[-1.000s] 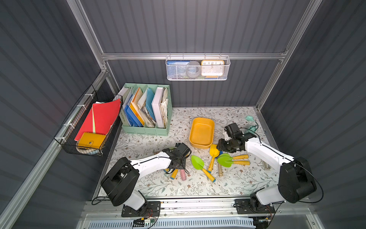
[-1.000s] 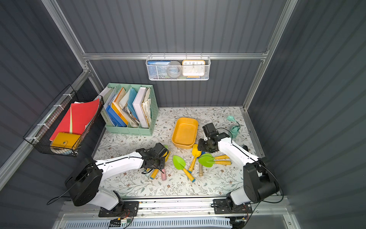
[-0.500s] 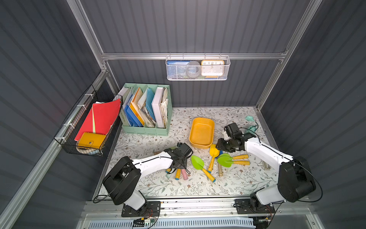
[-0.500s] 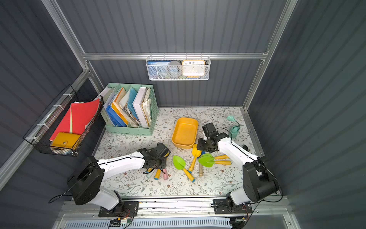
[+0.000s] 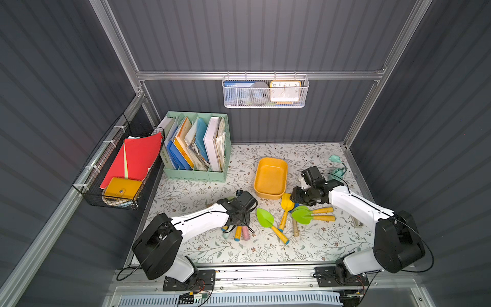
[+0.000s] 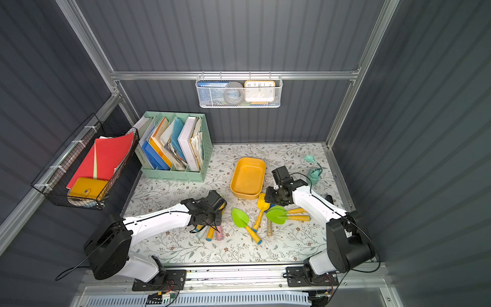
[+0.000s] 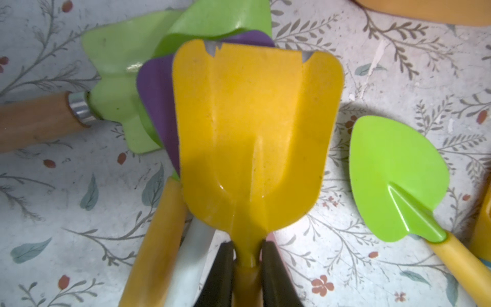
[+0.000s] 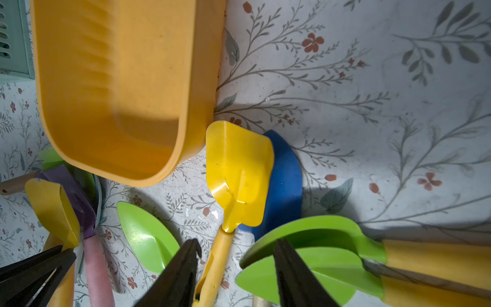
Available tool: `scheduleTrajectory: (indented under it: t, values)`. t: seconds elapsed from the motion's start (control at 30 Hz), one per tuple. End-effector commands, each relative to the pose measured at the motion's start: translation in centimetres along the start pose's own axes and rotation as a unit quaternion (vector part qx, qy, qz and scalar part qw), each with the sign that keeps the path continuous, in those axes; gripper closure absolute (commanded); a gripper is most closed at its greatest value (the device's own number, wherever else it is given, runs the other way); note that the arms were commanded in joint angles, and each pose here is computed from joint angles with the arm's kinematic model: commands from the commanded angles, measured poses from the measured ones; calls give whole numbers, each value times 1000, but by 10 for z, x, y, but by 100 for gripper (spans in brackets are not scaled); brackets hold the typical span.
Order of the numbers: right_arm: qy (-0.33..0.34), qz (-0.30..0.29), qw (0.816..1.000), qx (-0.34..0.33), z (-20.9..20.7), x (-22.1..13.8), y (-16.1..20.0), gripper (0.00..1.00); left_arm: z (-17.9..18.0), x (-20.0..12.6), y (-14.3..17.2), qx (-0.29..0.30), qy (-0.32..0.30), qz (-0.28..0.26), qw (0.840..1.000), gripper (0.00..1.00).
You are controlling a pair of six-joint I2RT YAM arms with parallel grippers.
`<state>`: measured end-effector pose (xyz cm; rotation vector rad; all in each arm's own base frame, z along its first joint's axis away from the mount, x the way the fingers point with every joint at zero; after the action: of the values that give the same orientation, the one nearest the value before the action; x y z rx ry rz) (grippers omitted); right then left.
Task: Put the shovel into the storage box
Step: Pick up the shovel from the center of the board, then place the shovel in the storage box.
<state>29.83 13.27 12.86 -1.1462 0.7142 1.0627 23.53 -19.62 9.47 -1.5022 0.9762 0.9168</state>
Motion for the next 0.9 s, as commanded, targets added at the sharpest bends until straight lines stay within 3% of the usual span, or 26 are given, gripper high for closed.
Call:
scheduleTrajectory:
  t: [0.0, 0.47, 0.7, 0.87]
  values:
    - [5, -11, 1000, 4, -2, -5, -1, 48, -9, -23, -15, -15, 22, -27, 999, 93]
    - [-10, -21, 1000, 16, 9, 2, -27, 48, -51, -59, -65, -33, 76, -82, 993, 94]
    - [-10, -30, 999, 20, 10, -6, -27, 48, -96, -57, -129, 12, 60, -128, 990, 91]
    - [11, -36, 999, 25, -1, -10, -16, 48, -114, -34, -172, 20, 68, -134, 988, 94]
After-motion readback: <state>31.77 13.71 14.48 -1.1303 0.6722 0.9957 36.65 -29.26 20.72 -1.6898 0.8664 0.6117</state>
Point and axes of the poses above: each gripper's point midway between its finger pads, its own x axis out along the fingers, its own z axis along the line the jaws close on, y = z × x, the point moved 4 cm from there along -x, back along the fingers, and after that the axes turned 8 degrees about -x, right-handed, at the moved point
